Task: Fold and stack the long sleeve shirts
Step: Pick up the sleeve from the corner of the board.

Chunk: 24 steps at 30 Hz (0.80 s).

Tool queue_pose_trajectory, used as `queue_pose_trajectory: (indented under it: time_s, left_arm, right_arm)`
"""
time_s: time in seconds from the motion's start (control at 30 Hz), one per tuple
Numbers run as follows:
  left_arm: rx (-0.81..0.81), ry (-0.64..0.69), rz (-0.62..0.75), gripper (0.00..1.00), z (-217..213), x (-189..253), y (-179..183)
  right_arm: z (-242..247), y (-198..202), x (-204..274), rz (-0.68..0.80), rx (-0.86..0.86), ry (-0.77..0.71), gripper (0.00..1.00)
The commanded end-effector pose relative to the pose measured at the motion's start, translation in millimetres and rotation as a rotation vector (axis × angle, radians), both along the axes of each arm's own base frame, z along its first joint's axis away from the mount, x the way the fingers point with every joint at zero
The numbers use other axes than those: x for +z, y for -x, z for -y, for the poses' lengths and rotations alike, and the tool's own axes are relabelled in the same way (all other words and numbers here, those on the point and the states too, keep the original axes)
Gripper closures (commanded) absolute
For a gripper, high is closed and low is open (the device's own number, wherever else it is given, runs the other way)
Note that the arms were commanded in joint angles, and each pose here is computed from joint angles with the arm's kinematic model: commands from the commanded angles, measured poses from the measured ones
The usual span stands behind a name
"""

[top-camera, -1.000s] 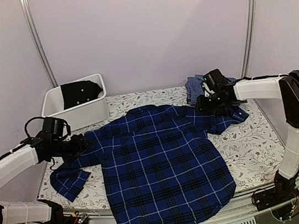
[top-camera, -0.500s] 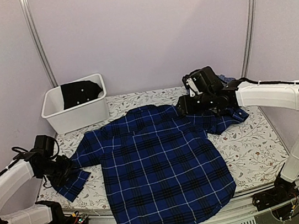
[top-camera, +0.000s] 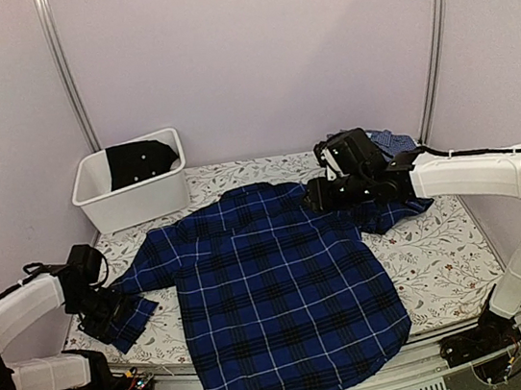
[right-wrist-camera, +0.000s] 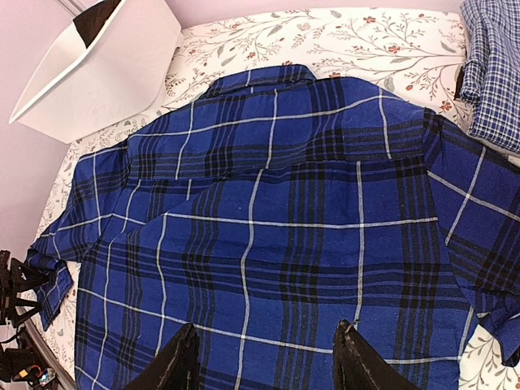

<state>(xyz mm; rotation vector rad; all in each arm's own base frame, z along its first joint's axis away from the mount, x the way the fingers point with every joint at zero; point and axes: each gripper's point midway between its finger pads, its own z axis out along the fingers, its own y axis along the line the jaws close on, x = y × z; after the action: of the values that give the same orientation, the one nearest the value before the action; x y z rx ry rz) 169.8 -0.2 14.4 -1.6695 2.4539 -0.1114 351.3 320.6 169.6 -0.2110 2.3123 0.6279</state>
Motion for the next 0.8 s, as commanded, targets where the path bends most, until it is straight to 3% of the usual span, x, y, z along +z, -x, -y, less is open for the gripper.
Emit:
queue_pose_trajectory:
  time_s: [0.0,0.07,0.2,0.43,0.53,0.6,0.77]
  left_arm:
    - [0.027,-0.031,-0.122,0.20,-7.7,-17.3,29.2]
    - [0.017,-0.042,-0.102,0.26,-9.5,-14.5,24.7]
    - [-0.016,-0.048,-0.103,0.47,-9.5,-19.6,20.8]
    - [-0.117,-0.072,-0.177,0.66,-7.5,-27.9,15.2]
    - [-0.146,-0.081,-0.190,0.81,-7.5,-29.1,10.0]
    - [-0.169,-0.084,-0.184,0.97,-7.1,-28.4,4.5]
    - [-0.229,-0.129,-0.130,1.00,-7.9,-10.9,-17.2]
  right_arm:
    - [-0.5,4.1,24.6,0.050,-0.017,-0.048,0.45]
    - [0.1,4.4,29.3,0.062,-0.017,-0.057,0.45]
    - [-2.3,6.2,28.5,0.056,-0.008,-0.066,0.45]
    - [-7.4,13.8,21.3,0.041,-0.005,-0.087,0.46]
    - [-11.0,17.1,22.7,0.045,0.000,-0.093,0.46]
    - [-13.8,19.7,23.4,0.046,0.006,-0.095,0.46]
    - [-25.1,24.8,27.0,0.059,0.037,-0.096,0.45]
